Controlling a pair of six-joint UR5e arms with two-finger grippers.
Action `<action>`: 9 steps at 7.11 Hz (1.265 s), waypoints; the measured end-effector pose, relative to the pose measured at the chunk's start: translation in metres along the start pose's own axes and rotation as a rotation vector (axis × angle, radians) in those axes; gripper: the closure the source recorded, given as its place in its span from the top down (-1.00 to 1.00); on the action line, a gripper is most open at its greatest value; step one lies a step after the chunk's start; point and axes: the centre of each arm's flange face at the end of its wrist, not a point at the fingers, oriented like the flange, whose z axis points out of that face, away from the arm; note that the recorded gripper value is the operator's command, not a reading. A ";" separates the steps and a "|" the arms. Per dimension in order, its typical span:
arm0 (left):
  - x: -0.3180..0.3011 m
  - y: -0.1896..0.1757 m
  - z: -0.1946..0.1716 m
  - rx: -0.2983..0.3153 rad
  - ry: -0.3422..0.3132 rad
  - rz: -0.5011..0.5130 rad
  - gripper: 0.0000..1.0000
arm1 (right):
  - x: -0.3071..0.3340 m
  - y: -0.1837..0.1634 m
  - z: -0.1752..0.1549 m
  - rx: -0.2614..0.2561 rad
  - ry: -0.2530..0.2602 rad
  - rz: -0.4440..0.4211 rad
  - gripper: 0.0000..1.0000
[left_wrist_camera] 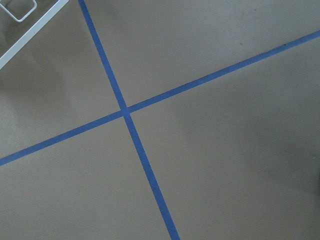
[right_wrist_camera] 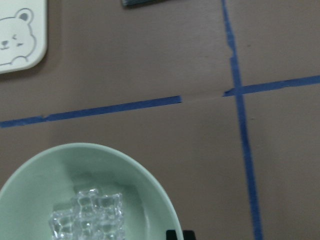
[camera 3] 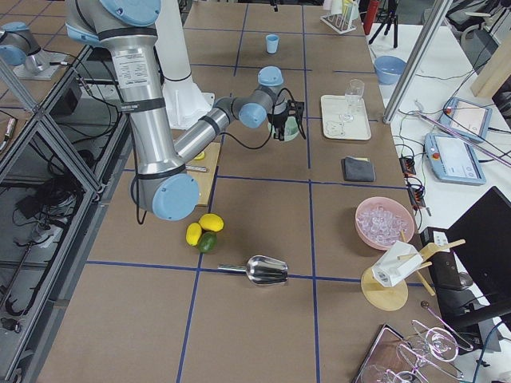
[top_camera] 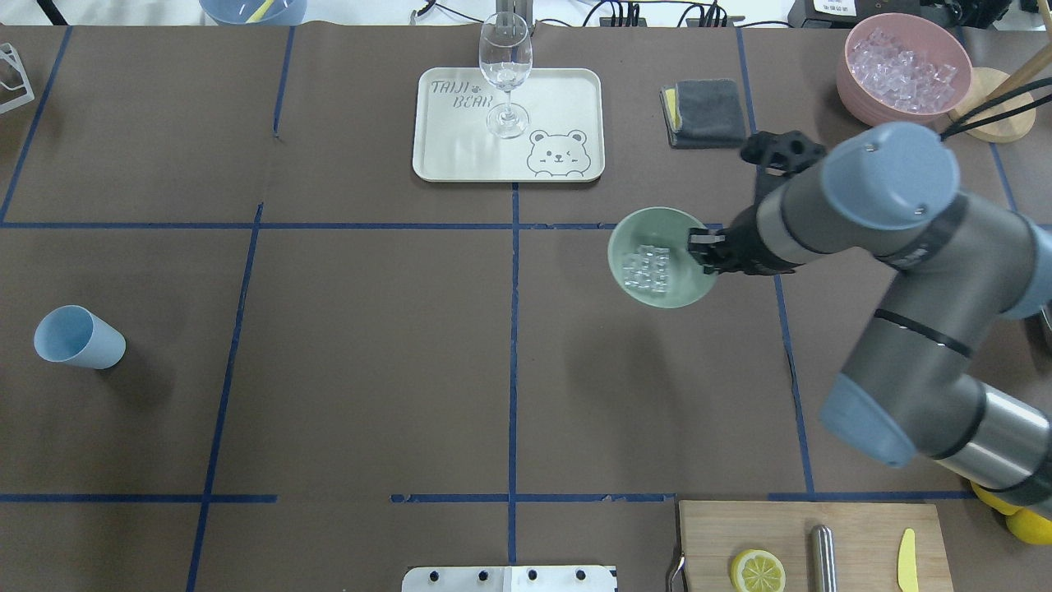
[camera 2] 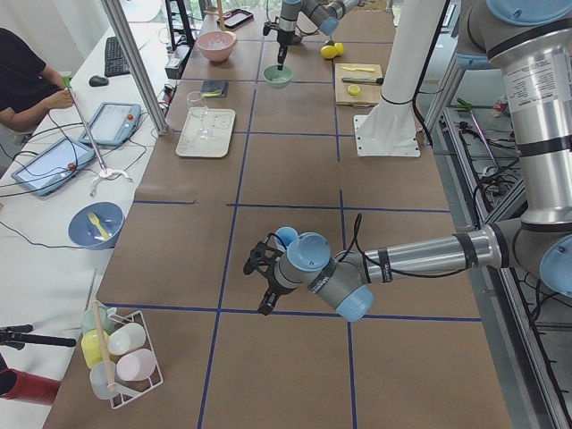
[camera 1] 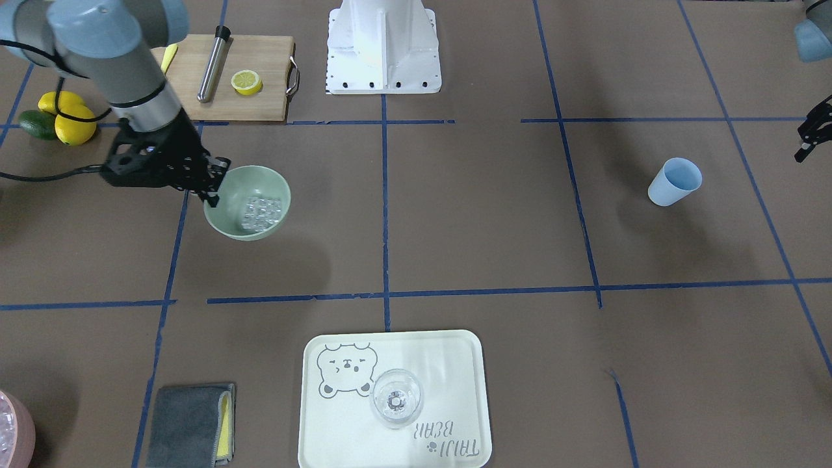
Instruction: Pour ice into bowl
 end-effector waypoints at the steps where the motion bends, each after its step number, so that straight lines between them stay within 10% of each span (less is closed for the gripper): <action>1: 0.000 -0.006 0.002 -0.021 -0.002 -0.033 1.00 | 0.063 -0.003 -0.004 -0.008 0.003 -0.040 -1.00; 4: -0.005 -0.045 0.003 -0.112 -0.029 -0.138 1.00 | 0.216 0.008 0.008 -0.041 0.037 -0.127 -1.00; 8: -0.025 -0.098 -0.036 -0.196 -0.069 -0.107 1.00 | 0.268 0.021 0.036 -0.068 0.022 -0.131 -1.00; 9: -0.027 -0.102 -0.041 -0.198 -0.072 -0.097 1.00 | 0.268 0.020 0.038 -0.069 0.022 -0.131 -0.65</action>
